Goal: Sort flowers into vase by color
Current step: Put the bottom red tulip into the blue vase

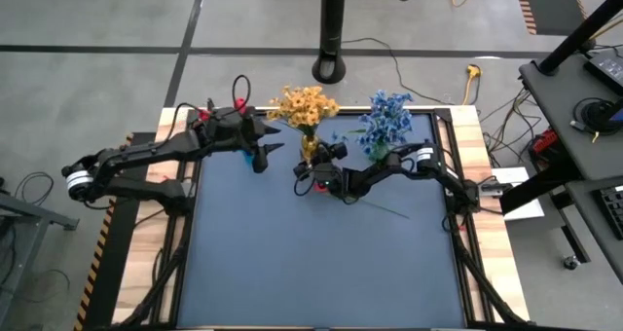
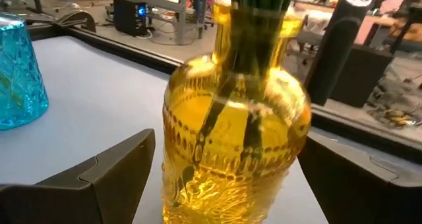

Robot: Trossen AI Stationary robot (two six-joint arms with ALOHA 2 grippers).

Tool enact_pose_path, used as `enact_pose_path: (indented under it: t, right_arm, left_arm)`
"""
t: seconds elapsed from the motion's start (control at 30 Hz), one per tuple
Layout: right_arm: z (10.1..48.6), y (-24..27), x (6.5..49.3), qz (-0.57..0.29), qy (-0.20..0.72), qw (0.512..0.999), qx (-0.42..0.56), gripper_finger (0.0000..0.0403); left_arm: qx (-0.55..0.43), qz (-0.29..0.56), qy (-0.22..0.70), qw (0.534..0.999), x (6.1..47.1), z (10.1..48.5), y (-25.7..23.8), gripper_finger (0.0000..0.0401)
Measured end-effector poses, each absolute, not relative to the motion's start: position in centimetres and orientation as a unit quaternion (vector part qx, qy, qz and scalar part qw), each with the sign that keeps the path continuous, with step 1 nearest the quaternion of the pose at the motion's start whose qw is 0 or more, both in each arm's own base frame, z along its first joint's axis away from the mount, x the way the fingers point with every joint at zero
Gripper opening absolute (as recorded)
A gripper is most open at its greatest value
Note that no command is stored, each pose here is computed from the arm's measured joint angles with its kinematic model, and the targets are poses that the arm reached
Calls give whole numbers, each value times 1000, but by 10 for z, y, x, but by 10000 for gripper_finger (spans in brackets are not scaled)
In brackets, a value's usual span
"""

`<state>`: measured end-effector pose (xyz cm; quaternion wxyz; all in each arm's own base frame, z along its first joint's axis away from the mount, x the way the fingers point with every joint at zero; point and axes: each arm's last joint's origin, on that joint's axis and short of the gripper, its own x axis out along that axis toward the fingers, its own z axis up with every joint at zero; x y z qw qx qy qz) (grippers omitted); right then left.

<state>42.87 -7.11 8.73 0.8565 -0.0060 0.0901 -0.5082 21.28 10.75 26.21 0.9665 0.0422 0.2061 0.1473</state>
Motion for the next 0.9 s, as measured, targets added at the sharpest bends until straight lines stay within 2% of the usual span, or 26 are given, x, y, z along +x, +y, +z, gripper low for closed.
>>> enact_pose_path:
  t: [0.33,0.6,0.73,0.9]
  right_arm:
    - [93,-60,430,-502,97,859,-30,354]
    - [94,-59,430,-500,97,860,-30,354]
    - [94,-58,431,-499,97,861,-30,354]
    - [94,-54,431,-496,97,862,-32,354]
  left_arm:
    - [47,141,175,973,206,275,98,184]
    - [21,140,213,967,213,261,102,188]
    - [15,139,233,962,212,259,101,217]
    - [16,157,251,955,209,264,101,283]
